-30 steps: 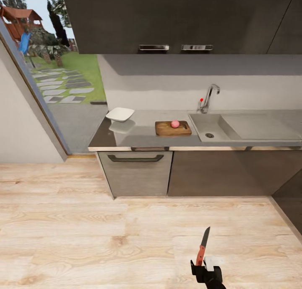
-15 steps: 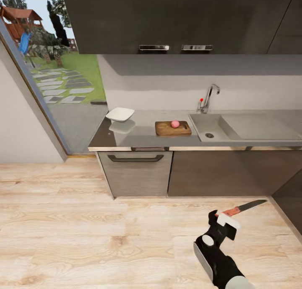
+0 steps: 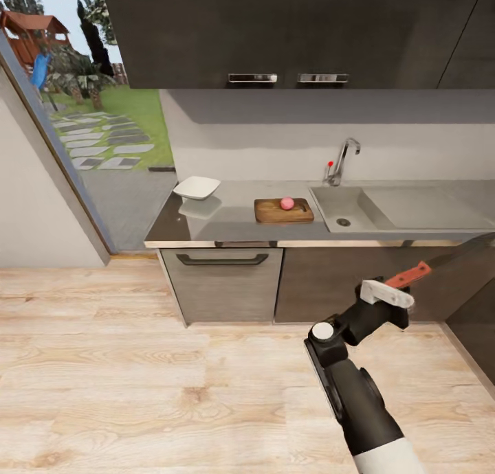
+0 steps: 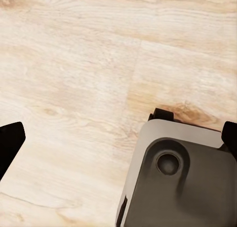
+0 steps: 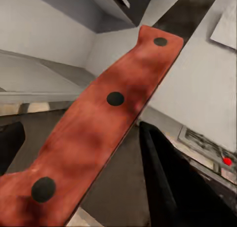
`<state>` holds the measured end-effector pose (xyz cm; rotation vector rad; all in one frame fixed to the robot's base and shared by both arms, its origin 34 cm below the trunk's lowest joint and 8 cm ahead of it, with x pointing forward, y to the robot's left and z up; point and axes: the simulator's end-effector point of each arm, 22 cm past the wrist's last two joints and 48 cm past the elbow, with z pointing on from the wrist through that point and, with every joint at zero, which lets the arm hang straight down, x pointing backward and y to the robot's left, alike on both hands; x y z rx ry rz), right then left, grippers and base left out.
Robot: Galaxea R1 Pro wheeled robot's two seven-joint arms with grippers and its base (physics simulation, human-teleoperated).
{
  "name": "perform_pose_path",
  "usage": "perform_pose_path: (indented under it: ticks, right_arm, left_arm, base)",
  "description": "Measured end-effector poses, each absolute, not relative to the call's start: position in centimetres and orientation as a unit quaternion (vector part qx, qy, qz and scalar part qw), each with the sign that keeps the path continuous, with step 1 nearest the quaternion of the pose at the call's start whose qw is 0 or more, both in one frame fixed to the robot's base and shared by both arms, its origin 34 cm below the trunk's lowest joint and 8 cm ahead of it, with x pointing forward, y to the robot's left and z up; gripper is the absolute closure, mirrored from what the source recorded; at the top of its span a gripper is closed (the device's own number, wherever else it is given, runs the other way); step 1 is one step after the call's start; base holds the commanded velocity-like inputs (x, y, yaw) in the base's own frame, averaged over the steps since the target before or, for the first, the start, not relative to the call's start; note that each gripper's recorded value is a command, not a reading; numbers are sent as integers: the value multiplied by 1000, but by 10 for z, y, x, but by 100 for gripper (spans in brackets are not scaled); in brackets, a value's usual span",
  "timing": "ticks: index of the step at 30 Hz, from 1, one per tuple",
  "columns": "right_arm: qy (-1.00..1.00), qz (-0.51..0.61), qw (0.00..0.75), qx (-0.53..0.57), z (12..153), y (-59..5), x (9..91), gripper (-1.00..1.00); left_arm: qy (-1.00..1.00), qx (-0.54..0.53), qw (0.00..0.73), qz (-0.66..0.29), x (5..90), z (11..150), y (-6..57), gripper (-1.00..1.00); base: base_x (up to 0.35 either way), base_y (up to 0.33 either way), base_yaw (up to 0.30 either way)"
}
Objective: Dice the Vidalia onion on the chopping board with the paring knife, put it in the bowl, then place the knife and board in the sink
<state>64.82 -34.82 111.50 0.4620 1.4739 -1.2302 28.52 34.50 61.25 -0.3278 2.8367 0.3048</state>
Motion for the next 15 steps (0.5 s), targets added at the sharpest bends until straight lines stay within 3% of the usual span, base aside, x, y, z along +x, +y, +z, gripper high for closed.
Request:
perform_pose_path:
  ticks: [8, 15]
  right_arm:
    - [485, -656, 574, 69, 1222, -289, 647, 100]
    - [460, -649, 594, -116, 1234, -186, 680, 100]
  left_arm:
    - [979, -113, 133, 104, 284, 612, 343, -100]
    - [980, -114, 128, 100, 280, 611, 335, -100]
  base:
    - [0, 0, 0]
    - [70, -89, 0]
